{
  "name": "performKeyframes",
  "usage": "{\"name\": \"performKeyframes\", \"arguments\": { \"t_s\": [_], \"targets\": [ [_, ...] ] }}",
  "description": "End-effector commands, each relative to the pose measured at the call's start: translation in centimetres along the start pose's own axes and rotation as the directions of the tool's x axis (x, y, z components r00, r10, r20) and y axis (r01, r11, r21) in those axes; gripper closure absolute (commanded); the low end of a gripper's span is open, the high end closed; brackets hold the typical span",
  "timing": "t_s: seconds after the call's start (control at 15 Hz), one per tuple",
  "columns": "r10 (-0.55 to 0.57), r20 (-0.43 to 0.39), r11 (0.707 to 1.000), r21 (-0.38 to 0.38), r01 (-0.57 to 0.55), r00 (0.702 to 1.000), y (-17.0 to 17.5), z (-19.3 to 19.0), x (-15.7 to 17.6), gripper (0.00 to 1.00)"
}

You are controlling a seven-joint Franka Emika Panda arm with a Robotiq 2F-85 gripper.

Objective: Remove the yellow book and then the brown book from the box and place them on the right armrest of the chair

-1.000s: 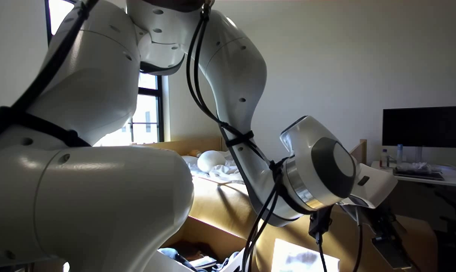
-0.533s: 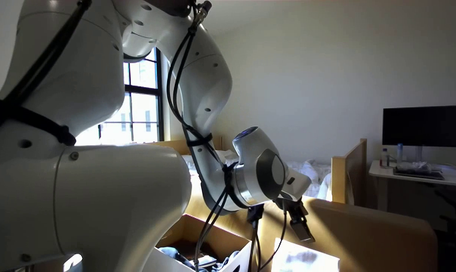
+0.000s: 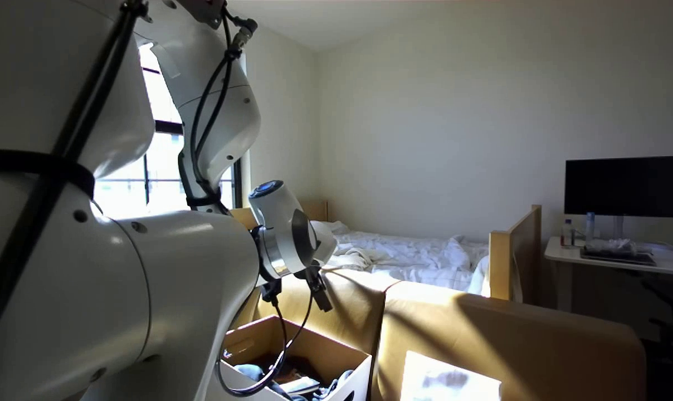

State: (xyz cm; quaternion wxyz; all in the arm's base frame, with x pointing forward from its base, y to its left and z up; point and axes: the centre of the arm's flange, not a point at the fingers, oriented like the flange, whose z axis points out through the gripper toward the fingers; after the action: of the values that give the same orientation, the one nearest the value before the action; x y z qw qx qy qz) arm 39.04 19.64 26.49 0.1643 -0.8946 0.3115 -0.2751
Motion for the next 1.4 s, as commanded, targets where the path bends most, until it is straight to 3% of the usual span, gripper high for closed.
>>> {"name": "performKeyframes", "arguments": {
  "t_s": [0.0,0.07,0.2,0.4,0.47,0.53,0.8,1.0,1.13,1.2,1.33],
  "targets": [
    [-0.13,0.12,0.987,0.114,0.117,0.984,-3.5,-4.2,-4.0,0.0],
    [-0.08,0.059,0.995,0.065,0.076,0.995,-2.6,-1.2,-3.8,0.0],
    [-0.107,0.09,0.99,0.1,0.098,0.99,-3.7,-1.9,-5.2,0.0],
    [-0.105,0.097,0.989,0.11,0.095,0.99,-3.7,-2.1,-4.4,0.0],
    [-0.124,0.178,0.992,0.045,0.118,0.976,-2.8,-1.0,-5.0,0.0],
    [-0.159,0.24,0.987,0.054,0.151,0.957,-2.1,0.6,-5.6,0.0],
    [-0.284,0.336,0.957,0.158,0.244,0.898,-1.8,5.0,-6.2,0.0],
    [-0.391,0.38,0.917,0.235,0.321,0.838,-3.2,3.1,-5.2,0.0],
    [-0.415,0.436,0.91,0.225,0.349,0.799,-3.8,1.8,-4.3,0.0],
    [-0.393,0.347,0.918,0.196,0.344,0.851,-2.8,-5.3,-6.8,0.0],
    [-0.404,0.409,0.914,0.201,0.351,0.818,-1.8,-5.2,-6.8,0.0]
  ]
}}
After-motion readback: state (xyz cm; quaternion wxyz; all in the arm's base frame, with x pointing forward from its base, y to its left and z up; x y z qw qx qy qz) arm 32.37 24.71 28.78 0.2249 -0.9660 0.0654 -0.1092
